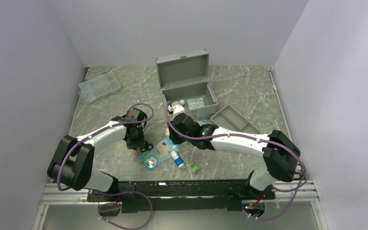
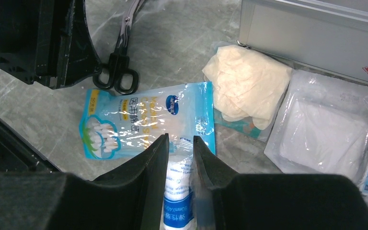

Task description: Organize the medicine kit

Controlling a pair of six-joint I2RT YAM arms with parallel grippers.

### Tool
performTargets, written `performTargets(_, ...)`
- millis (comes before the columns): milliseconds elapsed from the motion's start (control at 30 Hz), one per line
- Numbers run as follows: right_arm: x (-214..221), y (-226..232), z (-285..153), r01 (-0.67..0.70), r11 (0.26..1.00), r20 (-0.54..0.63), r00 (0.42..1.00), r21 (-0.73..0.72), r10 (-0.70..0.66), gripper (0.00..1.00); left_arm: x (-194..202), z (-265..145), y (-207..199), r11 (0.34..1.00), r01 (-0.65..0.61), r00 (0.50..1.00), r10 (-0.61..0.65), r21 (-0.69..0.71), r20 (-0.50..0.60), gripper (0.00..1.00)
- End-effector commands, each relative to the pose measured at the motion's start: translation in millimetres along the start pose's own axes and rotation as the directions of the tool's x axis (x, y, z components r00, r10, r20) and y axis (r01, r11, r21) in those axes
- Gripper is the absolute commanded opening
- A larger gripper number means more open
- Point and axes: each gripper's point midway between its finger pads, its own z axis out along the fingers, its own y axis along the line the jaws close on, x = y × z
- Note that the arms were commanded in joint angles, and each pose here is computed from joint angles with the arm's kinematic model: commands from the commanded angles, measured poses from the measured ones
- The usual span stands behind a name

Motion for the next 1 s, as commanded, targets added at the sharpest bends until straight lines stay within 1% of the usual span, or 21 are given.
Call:
performTargets(0,-20,9,-12,-0.023,0.999,0.071,0.997,-0.029,0.025,0.28,14,5,0,1.000,-0.013,0.999,0.012,-0.015,-0.045,0.40)
performTargets(267,-20,12,-10,-0.022,0.999,0.068,0.997,-0.036,0.024,0.28,15,0,-6,1.000,-0.028,0.999,0.027,-0.014,-0.036,0.43)
performTargets(400,-19,12,-10,-0.021,0.999,0.066,0.998,-0.037,0.023,0.28,18,4,-1,0.999,-0.035,0.998,0.034,-0.038,-0.045,0.43)
performTargets(600,-17,10,-12,-0.019,0.999,0.064,0.998,-0.028,0.021,0.29,18,10,-1,0.998,-0.043,0.998,0.040,-0.047,-0.053,0.37)
performTargets(967,-18,10,-13,-0.015,1.000,0.061,0.998,-0.022,0.017,0.29,20,15,8,0.995,-0.051,0.998,0.047,-0.091,-0.053,0.19)
